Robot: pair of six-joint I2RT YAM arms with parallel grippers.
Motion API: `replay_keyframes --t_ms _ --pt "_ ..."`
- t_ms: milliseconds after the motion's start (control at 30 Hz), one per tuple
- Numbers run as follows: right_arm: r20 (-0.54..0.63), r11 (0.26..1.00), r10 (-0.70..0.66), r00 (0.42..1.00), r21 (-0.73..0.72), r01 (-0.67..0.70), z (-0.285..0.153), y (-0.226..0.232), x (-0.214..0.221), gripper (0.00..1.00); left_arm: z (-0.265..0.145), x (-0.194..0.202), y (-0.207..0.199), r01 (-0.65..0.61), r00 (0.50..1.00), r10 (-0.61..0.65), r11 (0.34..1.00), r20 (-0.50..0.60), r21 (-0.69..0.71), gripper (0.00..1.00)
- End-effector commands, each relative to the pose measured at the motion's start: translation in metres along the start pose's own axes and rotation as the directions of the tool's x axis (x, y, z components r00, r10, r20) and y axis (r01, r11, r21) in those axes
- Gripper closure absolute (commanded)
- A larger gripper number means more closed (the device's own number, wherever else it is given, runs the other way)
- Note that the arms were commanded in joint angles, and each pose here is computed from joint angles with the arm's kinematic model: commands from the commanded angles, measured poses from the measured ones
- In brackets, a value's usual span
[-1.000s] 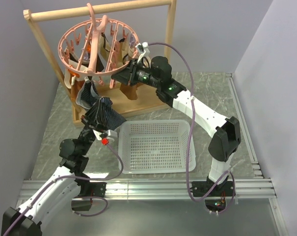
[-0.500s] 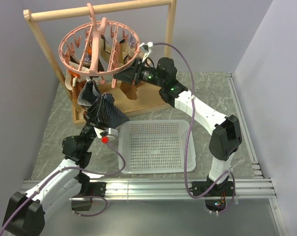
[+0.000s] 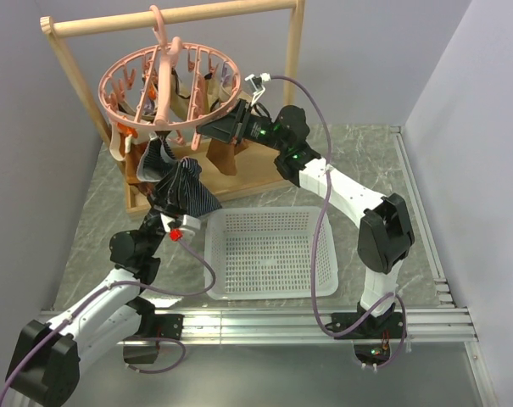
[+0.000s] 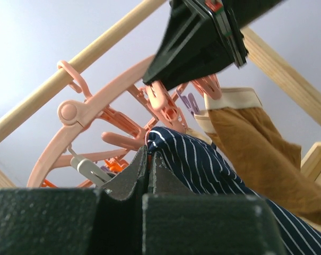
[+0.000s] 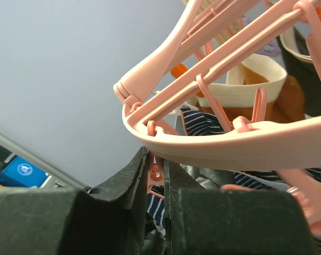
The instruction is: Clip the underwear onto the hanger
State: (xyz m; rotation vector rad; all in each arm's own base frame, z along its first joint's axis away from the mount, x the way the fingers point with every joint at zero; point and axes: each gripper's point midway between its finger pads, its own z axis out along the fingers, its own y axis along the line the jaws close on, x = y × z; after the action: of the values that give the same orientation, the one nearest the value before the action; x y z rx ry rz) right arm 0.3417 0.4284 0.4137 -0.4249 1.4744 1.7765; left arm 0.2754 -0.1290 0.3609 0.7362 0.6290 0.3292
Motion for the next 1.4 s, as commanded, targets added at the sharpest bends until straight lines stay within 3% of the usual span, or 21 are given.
replay_keyframes --t_ms 0,633,1367 --pt "0.014 0.996 -0.009 1.000 -0.087 0.010 0.001 0.020 -0.006 1.00 0.013 -0.023 0.030 0.059 0.995 -0.051 0.994 0.081 -0.091 1.00" --pt "0.012 0.987 -0.014 1.000 -0.158 0.016 0.004 0.041 -0.009 1.00 0.029 -0.023 0.032 0.168 0.983 -0.160 0.982 0.094 -0.091 1.00" --pt "0.019 0.986 -0.005 1.000 -0.169 0.008 0.007 0.040 -0.009 1.00 0.035 -0.028 0.027 0.154 0.982 -0.147 0.987 0.121 -0.052 0.99"
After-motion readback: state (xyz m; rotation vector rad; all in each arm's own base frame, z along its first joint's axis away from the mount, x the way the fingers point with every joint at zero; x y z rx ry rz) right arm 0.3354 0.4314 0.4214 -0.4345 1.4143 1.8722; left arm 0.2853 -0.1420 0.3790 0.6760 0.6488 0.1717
